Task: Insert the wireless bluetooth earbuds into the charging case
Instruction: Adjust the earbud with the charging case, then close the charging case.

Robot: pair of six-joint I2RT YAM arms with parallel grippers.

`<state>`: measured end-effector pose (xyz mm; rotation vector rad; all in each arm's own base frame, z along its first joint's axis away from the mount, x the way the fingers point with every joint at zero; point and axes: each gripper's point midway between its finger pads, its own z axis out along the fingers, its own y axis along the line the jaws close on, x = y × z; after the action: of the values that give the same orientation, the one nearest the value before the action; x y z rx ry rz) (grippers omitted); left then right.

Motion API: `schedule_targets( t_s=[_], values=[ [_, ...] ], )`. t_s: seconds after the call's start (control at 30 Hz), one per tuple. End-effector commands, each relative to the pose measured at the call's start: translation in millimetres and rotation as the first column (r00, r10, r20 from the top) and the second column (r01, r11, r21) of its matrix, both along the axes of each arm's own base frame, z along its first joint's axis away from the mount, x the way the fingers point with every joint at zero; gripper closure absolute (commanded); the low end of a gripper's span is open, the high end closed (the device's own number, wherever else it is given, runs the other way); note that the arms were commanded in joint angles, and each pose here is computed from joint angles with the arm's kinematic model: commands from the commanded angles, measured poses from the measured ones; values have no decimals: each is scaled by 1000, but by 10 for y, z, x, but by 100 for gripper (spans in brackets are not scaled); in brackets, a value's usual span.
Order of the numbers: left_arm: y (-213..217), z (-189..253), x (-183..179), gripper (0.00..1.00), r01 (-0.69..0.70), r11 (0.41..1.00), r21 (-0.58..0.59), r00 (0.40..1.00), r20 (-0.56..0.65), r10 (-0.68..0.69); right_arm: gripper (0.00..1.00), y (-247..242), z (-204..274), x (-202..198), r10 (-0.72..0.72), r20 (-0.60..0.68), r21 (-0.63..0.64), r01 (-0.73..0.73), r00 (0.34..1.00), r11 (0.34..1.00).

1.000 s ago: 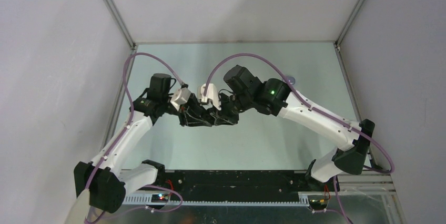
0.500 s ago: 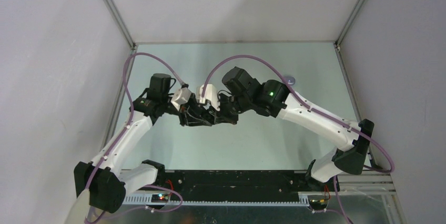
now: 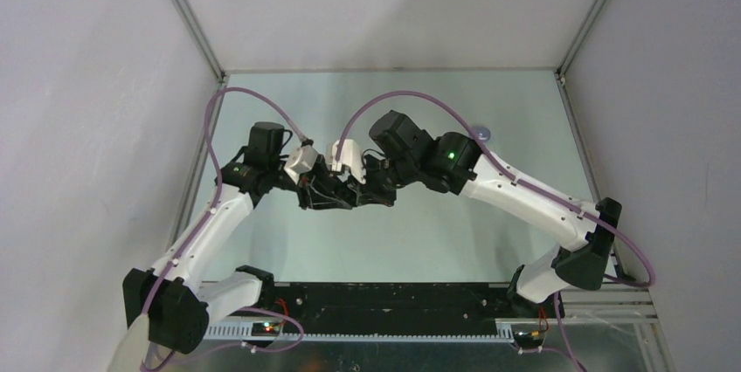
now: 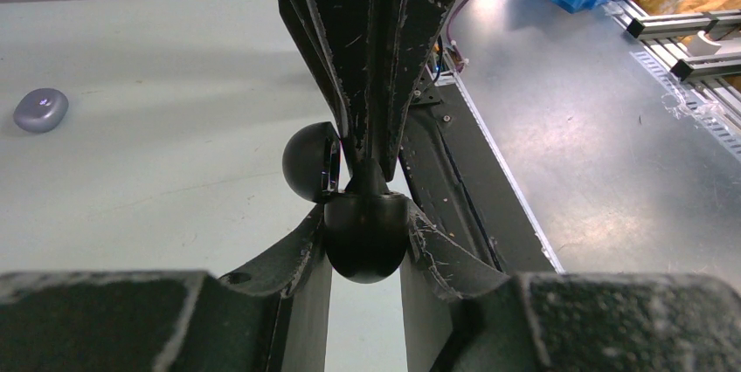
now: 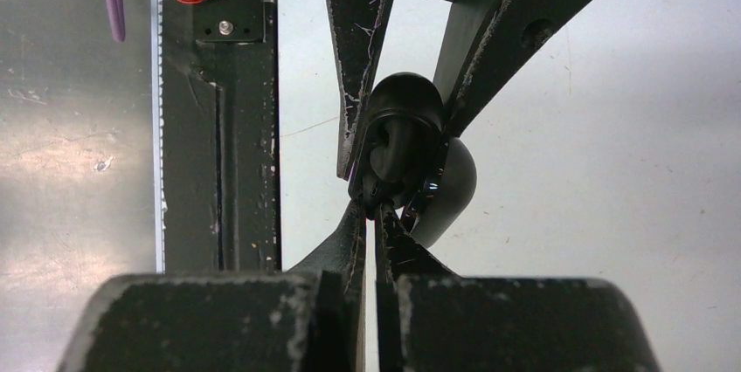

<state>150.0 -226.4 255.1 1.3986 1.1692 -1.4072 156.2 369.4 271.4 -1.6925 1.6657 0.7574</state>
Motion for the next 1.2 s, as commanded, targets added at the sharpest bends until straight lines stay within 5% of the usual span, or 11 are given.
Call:
schedule_targets(
  t_s=[0.0, 1.0, 1.17],
  values=[
    [0, 150, -122, 68, 64, 996, -62, 998, 32, -62, 100, -8, 241, 104, -24, 55, 64, 20, 998, 998],
    [4, 163, -131, 68, 65, 996, -64, 997, 35, -62, 100, 50, 73, 126, -25, 70, 14, 24, 997, 1000],
    [6, 167, -137, 68, 65, 996, -65, 997, 38, -62, 84, 57, 86, 79, -7, 71, 1, 6, 997, 1000]
  ],
)
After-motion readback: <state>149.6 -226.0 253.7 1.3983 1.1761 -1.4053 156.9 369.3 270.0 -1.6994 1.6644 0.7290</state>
